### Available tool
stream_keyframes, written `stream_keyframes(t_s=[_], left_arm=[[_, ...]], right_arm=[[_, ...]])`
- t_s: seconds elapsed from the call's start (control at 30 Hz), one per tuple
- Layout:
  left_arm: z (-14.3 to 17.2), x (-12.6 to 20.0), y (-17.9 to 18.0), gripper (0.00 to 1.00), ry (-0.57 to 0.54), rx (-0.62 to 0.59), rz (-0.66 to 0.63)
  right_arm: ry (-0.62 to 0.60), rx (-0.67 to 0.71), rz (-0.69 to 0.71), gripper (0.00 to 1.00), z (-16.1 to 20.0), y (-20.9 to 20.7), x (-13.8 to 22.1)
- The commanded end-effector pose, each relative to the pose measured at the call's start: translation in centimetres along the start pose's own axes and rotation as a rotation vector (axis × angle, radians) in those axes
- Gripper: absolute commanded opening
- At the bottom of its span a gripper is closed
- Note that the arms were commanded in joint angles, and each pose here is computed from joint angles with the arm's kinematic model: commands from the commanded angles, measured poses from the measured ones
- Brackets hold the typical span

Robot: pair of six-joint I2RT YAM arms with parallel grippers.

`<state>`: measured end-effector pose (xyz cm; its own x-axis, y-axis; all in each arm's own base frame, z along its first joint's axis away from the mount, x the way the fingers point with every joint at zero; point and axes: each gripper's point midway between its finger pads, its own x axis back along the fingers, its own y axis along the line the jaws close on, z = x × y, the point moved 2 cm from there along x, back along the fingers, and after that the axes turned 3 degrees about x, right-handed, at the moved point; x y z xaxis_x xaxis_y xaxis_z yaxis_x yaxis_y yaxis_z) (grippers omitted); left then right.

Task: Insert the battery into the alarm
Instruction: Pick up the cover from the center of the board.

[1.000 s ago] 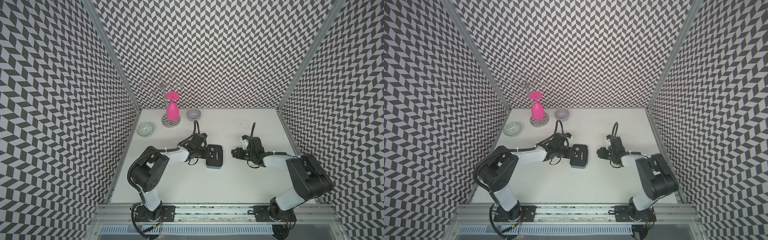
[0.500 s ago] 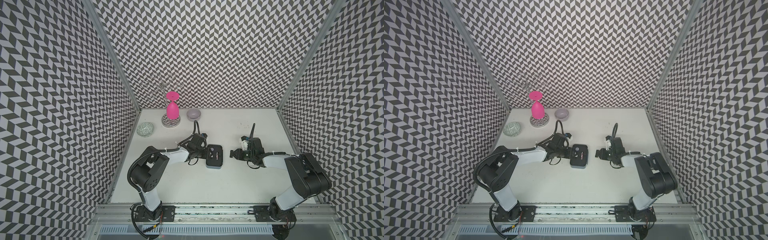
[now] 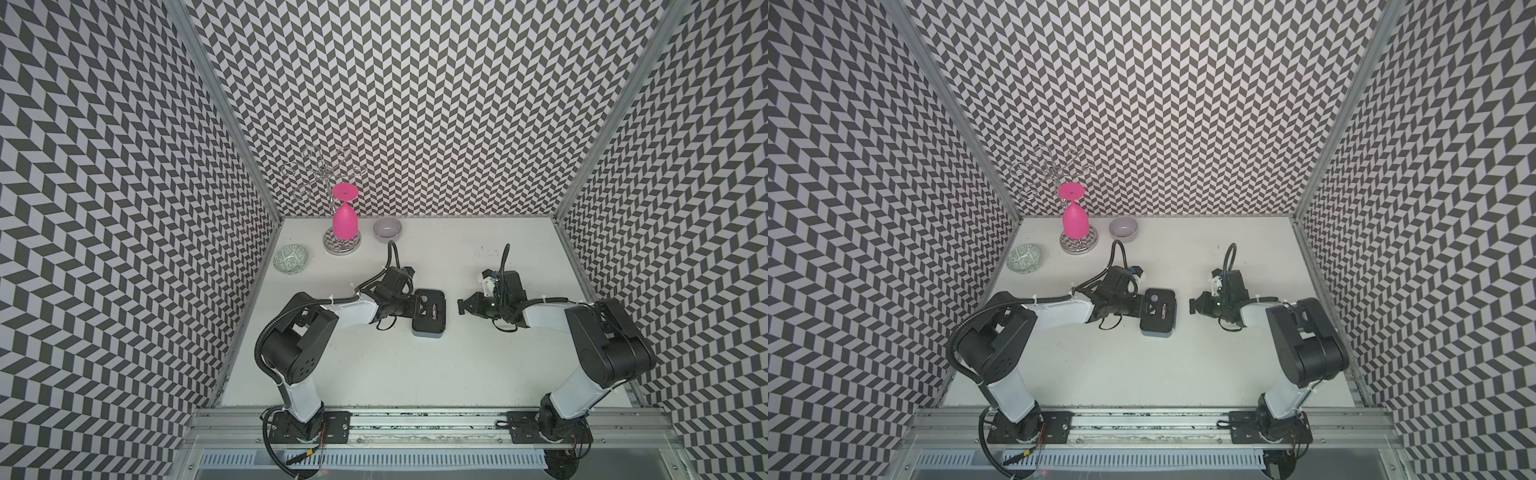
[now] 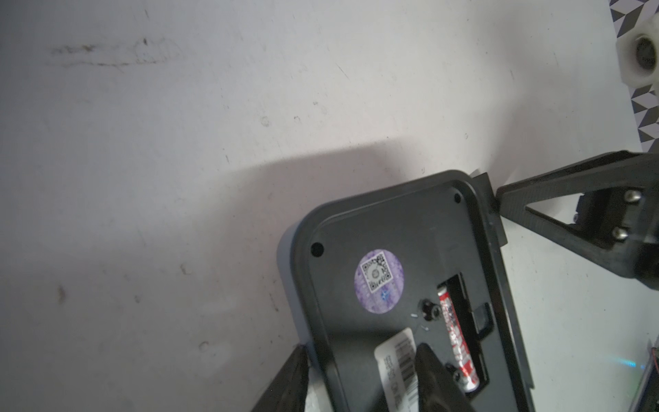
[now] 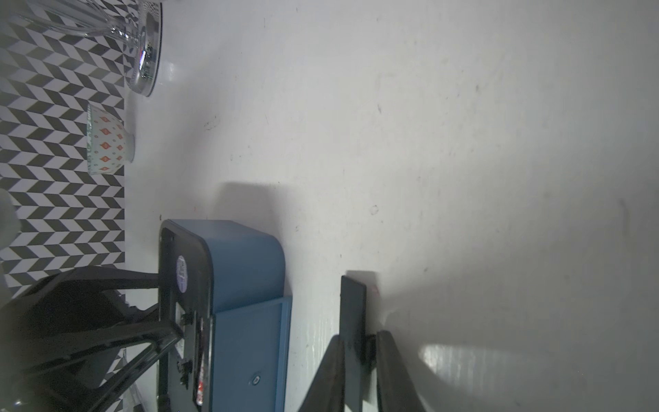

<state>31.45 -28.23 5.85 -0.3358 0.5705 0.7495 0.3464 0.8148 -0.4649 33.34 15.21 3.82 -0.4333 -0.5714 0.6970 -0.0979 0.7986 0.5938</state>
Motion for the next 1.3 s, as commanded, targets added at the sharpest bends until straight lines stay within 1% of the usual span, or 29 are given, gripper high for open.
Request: stream_keyframes(t_s=[0.0,0.1,0.27,0.43,0.47,0.6,0.83,0.97,1.27], left_arm=[[5.3,-0.8,3.0,0.49,0.183,0.032,-0.105],[5.3,-0.8,3.0,0.49,0.183,0.034,-0.102],[5.4,-0.7,3.0,0.49,0.179,0.033,-0.100],[5.3,-0.7,3.0,0.49,0.176,0.033,-0.097],[5.4,-0.7,3.0,0.49,0.176,0.033,-0.097],[5.3,-0.6,3.0,0.49,0.174,0.032,-0.096],[5.2,-0.5,2.9,0.49,0.167,0.040,-0.097],[5.0,-0.4,3.0,0.49,0.156,0.059,-0.096],[4.8,-0.1,2.3,0.48,0.148,0.103,-0.040]], right_arm=[[0.136,-0.097,0.108,0.17,3.4,-2.5,-0.4],[0.152,-0.098,0.129,0.16,3.5,-2.8,-0.4],[0.158,-0.097,0.176,0.10,3.3,-3.4,-0.4],[0.155,-0.097,0.185,0.01,3.1,-3.4,-0.2],[0.151,-0.095,0.178,0.00,3.0,-3.2,-0.2],[0.127,-0.085,0.147,0.00,2.3,-2.3,0.3],[0.058,-0.059,0.044,0.00,0.7,0.5,1.9],[0.028,-0.063,0.027,0.00,0.2,1.3,2.9],[-0.070,-0.069,-0.024,0.00,-0.8,4.5,5.0]])
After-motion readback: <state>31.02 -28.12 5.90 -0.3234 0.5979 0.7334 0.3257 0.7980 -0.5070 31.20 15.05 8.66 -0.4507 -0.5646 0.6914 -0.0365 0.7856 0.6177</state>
